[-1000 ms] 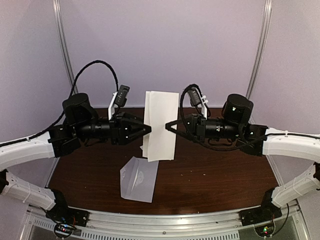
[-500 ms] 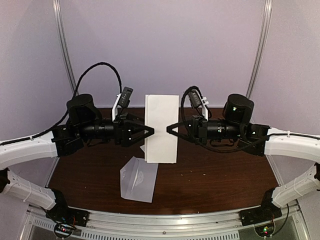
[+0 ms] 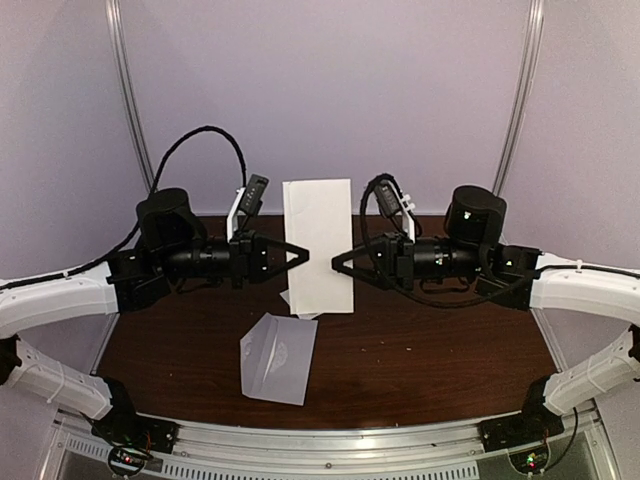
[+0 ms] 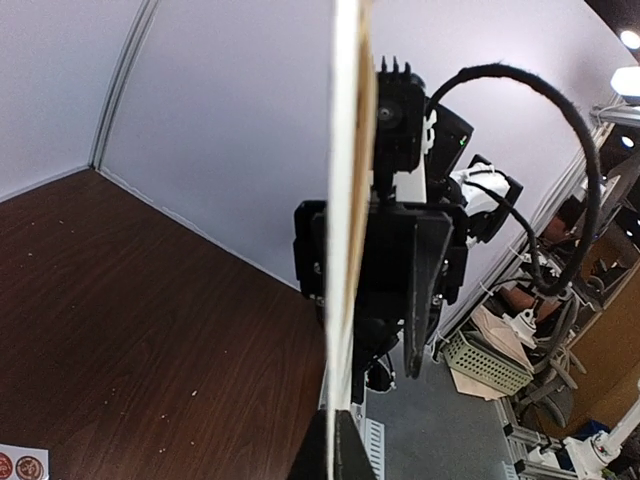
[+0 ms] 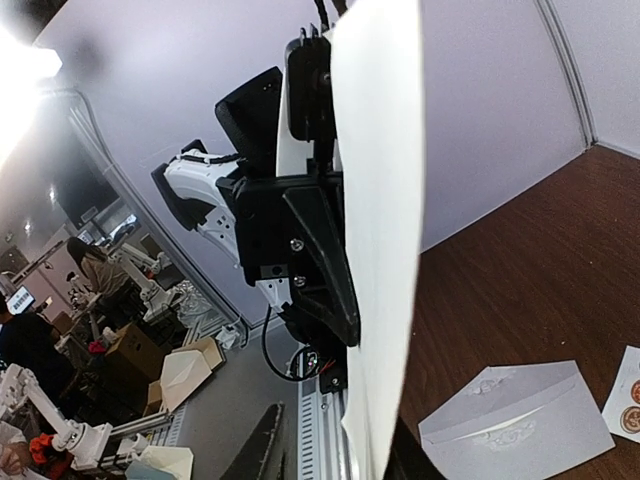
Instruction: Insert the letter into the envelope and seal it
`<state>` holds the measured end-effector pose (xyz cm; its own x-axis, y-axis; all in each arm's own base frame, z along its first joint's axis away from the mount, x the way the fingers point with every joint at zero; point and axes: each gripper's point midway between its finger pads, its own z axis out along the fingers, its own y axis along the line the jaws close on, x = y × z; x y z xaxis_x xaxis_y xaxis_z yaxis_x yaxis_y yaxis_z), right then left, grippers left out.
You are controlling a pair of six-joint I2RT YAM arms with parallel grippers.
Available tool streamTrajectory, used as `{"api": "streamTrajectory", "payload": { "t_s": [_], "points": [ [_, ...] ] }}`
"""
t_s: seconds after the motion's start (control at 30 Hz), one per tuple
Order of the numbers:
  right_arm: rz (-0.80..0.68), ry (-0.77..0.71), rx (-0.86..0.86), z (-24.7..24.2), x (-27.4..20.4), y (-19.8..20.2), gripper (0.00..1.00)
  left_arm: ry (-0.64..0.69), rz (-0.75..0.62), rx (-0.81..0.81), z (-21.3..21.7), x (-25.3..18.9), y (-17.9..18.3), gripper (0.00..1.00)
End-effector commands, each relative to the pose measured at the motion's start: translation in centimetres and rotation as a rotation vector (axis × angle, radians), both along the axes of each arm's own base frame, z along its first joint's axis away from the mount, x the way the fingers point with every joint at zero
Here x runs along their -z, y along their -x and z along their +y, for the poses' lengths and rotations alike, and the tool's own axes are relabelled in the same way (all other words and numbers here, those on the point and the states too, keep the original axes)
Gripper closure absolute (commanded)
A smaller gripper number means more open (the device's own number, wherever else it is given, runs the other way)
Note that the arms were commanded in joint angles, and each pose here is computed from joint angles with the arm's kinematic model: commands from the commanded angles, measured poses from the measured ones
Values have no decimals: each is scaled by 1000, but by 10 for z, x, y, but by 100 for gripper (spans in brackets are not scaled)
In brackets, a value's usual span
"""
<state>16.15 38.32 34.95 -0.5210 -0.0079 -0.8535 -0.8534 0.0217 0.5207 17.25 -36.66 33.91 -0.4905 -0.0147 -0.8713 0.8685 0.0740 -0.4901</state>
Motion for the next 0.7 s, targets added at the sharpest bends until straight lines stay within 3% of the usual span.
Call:
{"api": "streamTrajectory", "payload": {
  "t_s": [0.0, 0.2, 0.23, 0.33, 0.5, 0.57, 0.67],
  "points": [
    [17, 16, 1, -3, 8, 4, 67, 119, -40, -82, 14, -33, -8, 100],
    [72, 16, -2, -6, 23, 9, 72, 164, -44, -91, 19, -42, -9, 100],
    [74, 15, -4, -6, 24, 9, 75, 165, -42, -93, 19, -42, -9, 100],
    [72, 20, -2, -6, 25, 10, 100, 166, -41, -92, 19, -41, -10, 100],
    [61, 21, 11, -7, 22, 9, 100, 158, -37, -88, 19, -38, -9, 100],
    [55, 18, 17, -7, 19, 8, 75, 146, -40, -69, 18, -33, -6, 100],
    [33, 1, 45, -7, 8, 3, 57, 113, -47, -11, 15, -24, 2, 100]
  ]
}}
